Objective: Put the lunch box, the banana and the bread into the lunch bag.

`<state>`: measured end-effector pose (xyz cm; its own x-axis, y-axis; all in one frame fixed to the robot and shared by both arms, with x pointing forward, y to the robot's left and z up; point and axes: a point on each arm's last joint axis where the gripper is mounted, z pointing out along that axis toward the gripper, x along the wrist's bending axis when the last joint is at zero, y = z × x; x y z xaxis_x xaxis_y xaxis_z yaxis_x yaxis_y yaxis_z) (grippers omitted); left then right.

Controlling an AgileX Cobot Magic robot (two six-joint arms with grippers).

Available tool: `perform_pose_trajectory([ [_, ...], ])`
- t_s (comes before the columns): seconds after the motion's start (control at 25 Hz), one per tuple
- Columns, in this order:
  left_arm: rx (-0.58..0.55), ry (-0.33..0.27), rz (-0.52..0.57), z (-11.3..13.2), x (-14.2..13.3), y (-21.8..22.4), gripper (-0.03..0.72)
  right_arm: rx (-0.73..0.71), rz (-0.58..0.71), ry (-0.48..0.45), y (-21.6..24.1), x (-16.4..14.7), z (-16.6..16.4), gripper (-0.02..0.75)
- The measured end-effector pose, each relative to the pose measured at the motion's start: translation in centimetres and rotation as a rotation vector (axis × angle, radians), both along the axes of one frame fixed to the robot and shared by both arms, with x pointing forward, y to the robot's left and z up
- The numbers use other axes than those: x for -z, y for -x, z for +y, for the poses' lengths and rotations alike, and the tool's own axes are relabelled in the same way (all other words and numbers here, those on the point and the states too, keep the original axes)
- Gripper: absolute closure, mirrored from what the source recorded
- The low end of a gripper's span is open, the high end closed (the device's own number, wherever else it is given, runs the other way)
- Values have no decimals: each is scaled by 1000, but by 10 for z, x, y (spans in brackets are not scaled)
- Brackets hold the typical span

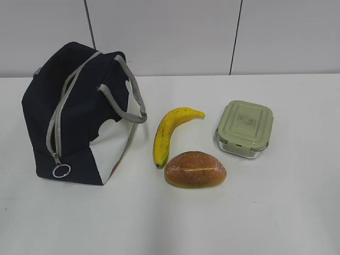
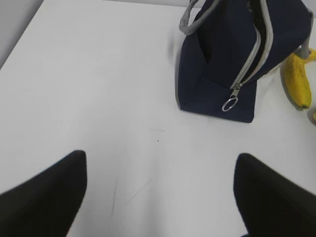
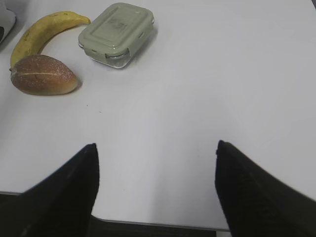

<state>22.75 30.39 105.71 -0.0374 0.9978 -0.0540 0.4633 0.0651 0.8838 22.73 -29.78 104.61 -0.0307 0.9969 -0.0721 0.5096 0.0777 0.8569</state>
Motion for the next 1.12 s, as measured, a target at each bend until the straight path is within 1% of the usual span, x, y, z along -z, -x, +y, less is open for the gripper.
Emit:
perform_pose_trajectory([
  [0.12,1,1,15,0,-14,-5,96,0,0,0,0,0,0,193],
  [0.2,2,2,35,-1,-31,-14,97,0,0,0,0,0,0,193],
  [0.4,8,10,132,-2,-67,-53,97,0,0,0,0,0,0,194],
  [0.52,29,40,167,-6,-89,-88,97,0,0,0,0,0,0,194],
  [0.64,77,86,183,-13,-107,-121,99,0,0,0,0,0,0,194],
  [0.72,115,101,205,-17,-116,-144,102,0,0,0,0,0,0,194],
  [0.88,182,118,273,-26,-122,-193,104,0,0,0,0,0,0,193],
  [1.12,266,93,431,-45,-115,-265,148,0,0,0,0,0,0,194],
])
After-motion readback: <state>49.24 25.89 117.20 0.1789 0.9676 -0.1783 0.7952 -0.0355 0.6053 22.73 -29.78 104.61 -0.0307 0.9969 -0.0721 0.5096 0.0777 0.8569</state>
